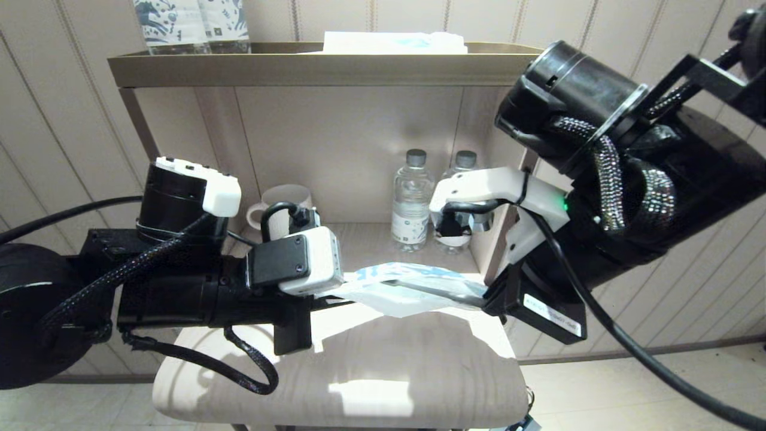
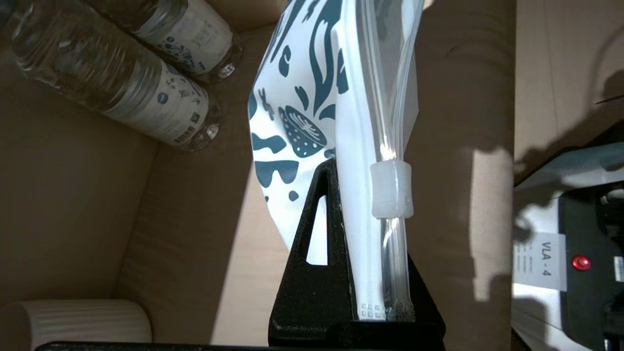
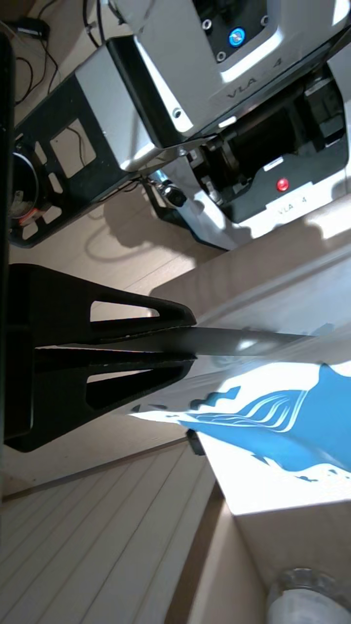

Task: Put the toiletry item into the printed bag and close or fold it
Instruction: Place the toothbrush in the storage bag

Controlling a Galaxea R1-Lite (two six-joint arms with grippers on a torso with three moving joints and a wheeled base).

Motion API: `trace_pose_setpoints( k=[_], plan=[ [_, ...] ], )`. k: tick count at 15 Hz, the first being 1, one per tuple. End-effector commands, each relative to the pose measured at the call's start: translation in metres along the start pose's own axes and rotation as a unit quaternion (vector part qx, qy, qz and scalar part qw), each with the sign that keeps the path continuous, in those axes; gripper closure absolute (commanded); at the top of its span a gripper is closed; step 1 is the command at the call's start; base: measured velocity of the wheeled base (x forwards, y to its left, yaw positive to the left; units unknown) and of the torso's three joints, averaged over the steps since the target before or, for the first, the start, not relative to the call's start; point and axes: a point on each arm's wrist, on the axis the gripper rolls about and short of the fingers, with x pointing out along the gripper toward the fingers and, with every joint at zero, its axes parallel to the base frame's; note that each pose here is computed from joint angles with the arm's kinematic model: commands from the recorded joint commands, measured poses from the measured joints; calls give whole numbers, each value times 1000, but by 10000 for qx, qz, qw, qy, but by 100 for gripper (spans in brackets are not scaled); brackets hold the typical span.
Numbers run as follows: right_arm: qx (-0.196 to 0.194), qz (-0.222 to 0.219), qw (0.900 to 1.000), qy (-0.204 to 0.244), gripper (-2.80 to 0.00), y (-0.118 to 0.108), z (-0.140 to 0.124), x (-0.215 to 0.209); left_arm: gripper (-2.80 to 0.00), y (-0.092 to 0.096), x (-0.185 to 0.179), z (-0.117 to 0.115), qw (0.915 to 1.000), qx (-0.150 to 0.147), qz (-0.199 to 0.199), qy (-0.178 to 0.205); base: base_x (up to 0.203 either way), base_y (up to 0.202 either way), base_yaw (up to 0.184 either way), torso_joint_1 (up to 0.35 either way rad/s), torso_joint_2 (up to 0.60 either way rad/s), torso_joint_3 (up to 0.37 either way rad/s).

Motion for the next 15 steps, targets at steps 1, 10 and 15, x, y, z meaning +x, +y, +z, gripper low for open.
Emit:
trace_pose_setpoints(
  k=[1, 10, 15],
  plan=[
    [-6, 40, 10000, -60, 0, -2, 8, 13, 0, -2, -9, 5, 9998, 35, -10, -186, 0, 0, 0, 0, 0, 0],
    [-105, -92, 9972, -738, 0, -2, 32, 29, 0, -8, -11, 2, 9993, -57, -186, -304, 0, 0, 0, 0, 0, 0],
    [-153, 207, 9967, -765, 0, 3, 21, 12, 0, -8, -10, 0, 9988, -79, -288, -380, 0, 0, 0, 0, 0, 0]
  ],
)
